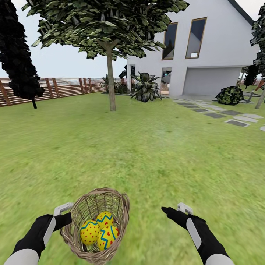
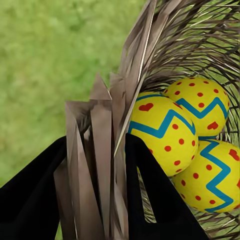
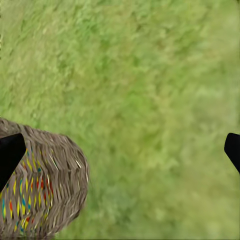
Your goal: Take the three Easter eggs out of the wicker basket on the lawn in the garden, then place them on the lawn next to a single tree (choose any tree) so that all three eggs are next to the same tree and none are left in the basket.
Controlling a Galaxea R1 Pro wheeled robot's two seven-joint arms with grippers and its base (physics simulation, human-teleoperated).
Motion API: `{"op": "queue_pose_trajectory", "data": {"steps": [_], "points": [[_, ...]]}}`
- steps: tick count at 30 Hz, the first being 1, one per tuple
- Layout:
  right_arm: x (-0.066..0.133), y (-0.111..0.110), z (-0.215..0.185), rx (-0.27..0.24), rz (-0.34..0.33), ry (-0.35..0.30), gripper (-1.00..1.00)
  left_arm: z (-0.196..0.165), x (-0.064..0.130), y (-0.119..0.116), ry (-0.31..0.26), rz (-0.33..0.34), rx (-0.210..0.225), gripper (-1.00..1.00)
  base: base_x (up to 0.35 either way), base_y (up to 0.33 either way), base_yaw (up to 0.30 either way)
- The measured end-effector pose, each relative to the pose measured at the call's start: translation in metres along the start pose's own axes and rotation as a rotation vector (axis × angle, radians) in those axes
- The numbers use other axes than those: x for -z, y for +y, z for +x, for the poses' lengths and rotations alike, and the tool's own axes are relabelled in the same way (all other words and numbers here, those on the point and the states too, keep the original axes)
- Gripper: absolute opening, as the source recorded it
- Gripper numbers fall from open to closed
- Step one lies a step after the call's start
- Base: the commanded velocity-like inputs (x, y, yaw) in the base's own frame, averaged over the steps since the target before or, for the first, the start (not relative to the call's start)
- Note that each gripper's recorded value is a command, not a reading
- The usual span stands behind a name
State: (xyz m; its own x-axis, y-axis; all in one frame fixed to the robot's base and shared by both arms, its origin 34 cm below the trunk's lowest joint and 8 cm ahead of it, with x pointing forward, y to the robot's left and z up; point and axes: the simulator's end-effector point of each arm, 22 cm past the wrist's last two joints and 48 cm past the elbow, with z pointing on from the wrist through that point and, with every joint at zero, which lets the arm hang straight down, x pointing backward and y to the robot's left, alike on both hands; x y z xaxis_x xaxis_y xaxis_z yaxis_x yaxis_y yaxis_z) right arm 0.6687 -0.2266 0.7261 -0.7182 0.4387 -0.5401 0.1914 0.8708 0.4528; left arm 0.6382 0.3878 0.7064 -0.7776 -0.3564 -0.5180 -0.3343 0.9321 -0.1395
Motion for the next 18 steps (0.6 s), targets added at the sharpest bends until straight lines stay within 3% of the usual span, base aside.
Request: {"op": "queue_pose_trajectory", "data": {"steps": [6, 18], "points": [[-0.0002, 0.0007, 0.0004, 0.004, 0.000, 0.001, 1.00, -0.0003, 0.0001, 0.0006, 0.000, 0.000, 0.001, -1.00, 0.269, 0.021, 0.000], [-0.0004, 0.0022, 0.0009, 0.005, -0.002, 0.002, 1.00, -0.0004, 0.0003, -0.0004, -0.001, 0.003, 0.003, -1.00, 0.279, 0.140, 0.036]]}}
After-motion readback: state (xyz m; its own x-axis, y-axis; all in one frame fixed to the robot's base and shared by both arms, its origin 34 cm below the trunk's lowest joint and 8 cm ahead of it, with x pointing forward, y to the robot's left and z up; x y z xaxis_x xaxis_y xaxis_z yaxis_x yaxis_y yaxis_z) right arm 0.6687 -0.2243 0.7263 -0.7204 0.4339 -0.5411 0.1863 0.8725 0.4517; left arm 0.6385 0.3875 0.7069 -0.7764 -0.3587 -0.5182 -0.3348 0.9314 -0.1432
